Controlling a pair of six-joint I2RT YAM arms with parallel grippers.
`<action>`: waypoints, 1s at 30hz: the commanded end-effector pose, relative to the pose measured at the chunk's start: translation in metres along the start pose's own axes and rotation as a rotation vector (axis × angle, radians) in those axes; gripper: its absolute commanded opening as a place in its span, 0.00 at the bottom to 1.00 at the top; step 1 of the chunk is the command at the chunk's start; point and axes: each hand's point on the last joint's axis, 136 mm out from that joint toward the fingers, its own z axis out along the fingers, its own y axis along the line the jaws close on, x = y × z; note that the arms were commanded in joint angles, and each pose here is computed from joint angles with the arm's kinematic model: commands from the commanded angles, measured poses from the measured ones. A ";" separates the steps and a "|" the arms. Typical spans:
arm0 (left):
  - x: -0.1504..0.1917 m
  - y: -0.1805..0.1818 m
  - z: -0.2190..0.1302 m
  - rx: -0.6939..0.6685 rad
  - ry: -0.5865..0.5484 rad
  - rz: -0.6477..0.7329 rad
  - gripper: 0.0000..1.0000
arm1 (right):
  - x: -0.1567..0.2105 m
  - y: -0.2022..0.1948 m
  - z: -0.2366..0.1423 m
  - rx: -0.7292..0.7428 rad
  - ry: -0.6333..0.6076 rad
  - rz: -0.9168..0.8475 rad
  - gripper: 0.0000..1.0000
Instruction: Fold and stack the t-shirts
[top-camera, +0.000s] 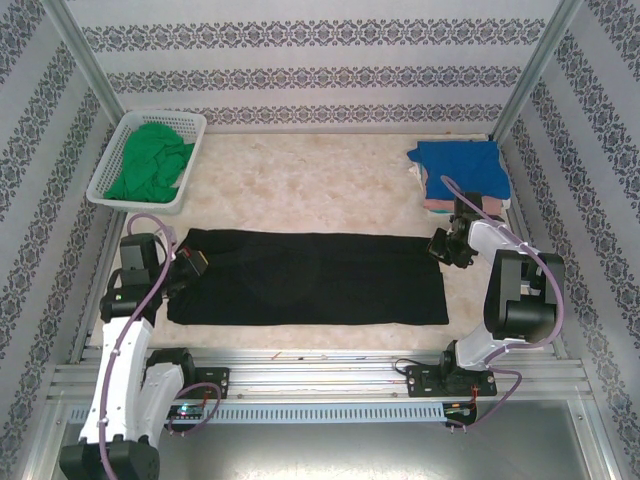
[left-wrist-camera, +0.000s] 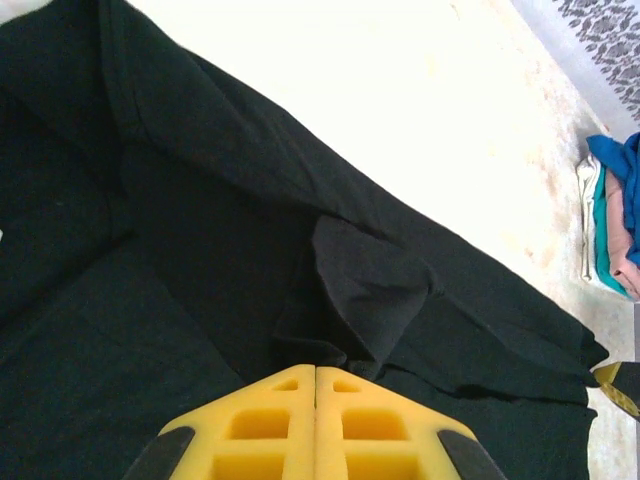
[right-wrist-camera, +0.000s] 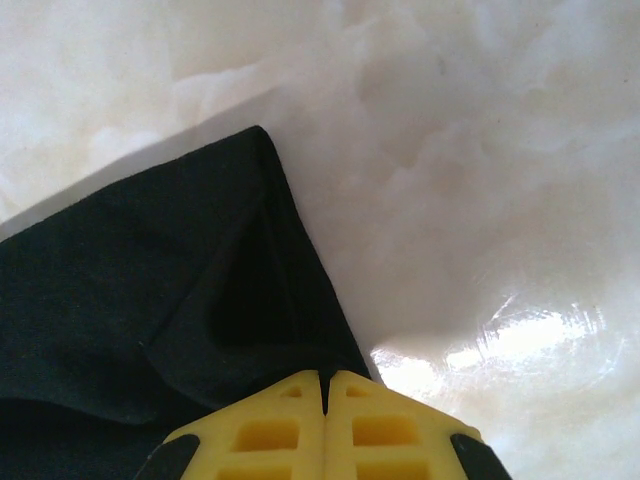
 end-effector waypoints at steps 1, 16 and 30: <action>0.001 0.005 -0.007 -0.035 -0.011 -0.041 0.00 | -0.004 -0.002 -0.011 0.003 -0.034 0.031 0.00; 0.005 0.003 -0.017 -0.039 -0.005 -0.057 0.00 | 0.013 -0.017 -0.011 0.051 -0.045 0.016 0.04; 0.018 0.009 -0.012 -0.053 0.010 -0.078 0.00 | 0.013 -0.024 -0.011 0.105 -0.044 0.010 0.15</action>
